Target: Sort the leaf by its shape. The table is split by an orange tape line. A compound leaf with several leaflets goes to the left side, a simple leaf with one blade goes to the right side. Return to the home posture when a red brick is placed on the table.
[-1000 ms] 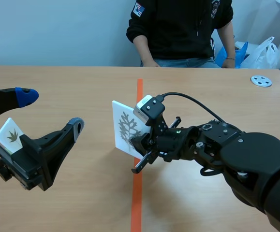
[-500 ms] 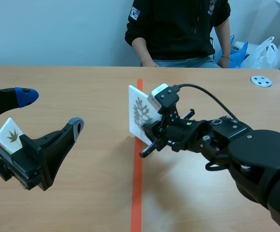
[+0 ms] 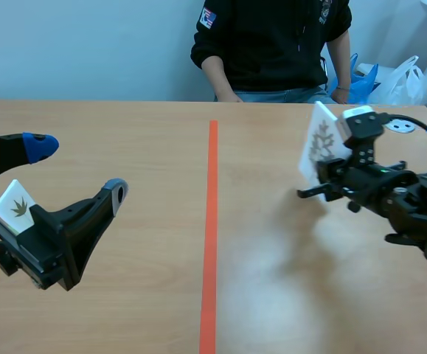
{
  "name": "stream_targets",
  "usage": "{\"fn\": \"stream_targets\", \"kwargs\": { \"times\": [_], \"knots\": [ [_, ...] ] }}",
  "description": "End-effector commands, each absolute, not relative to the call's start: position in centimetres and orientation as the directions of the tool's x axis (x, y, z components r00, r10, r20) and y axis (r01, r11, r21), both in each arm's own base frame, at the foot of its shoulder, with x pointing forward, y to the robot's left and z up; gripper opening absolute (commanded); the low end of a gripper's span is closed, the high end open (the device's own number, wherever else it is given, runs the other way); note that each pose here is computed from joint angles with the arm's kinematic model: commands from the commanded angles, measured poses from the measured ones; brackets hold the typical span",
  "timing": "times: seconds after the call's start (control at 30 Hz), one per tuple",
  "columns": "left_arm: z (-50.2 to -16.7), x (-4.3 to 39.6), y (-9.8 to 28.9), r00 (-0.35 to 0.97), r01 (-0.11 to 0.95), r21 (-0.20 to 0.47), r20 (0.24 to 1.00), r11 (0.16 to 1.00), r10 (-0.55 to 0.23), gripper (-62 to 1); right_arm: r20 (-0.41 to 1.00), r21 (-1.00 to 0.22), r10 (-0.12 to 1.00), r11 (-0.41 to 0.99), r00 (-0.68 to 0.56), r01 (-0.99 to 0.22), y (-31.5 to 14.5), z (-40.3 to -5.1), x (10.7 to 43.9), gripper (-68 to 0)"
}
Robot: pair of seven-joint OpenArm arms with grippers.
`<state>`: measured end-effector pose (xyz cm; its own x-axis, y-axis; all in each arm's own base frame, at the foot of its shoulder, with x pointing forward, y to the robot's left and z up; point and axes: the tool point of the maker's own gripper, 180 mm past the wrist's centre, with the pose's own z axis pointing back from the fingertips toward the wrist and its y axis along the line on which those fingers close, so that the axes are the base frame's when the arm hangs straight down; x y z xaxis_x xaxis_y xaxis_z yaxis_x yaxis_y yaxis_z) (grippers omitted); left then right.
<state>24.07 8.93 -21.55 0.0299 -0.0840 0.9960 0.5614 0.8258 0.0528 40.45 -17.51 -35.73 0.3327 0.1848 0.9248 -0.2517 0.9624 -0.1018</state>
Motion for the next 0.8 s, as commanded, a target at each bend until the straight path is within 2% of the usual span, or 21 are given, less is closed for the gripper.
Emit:
{"fn": "stream_targets", "kwargs": {
  "times": [0.0,0.13,0.33,0.57,0.77],
  "knots": [
    [-20.8,24.1,8.7,0.006,0.566,0.054,0.998,0.823,-0.070,1.4,0.928,-0.145,0.200,0.971,0.313,-0.191,-20.9,-34.6,40.4,-60.1],
    [-20.8,24.1,8.7,0.006,0.566,0.054,0.998,0.823,-0.070,1.4,0.912,-0.191,0.192,0.981,0.362,-0.038,-27.9,-35.1,38.0,-60.1],
    [-20.8,24.1,8.7,0.006,0.566,0.054,0.998,0.823,-0.070,1.4,0.910,-0.176,0.099,0.972,0.403,0.157,-35.4,-35.4,33.5,-60.1],
    [-20.8,24.1,8.8,0.006,0.569,0.057,0.997,0.820,-0.074,1.4,0.900,-0.175,0.029,0.939,0.435,0.298,-39.8,-36.5,28.7,-60.1],
    [-20.9,24.1,8.8,0.005,0.576,0.066,0.996,0.815,-0.085,1.4,0.904,-0.167,-0.010,0.913,0.428,0.372,-41.5,-36.6,26.7,-60.0]
  ]
}}
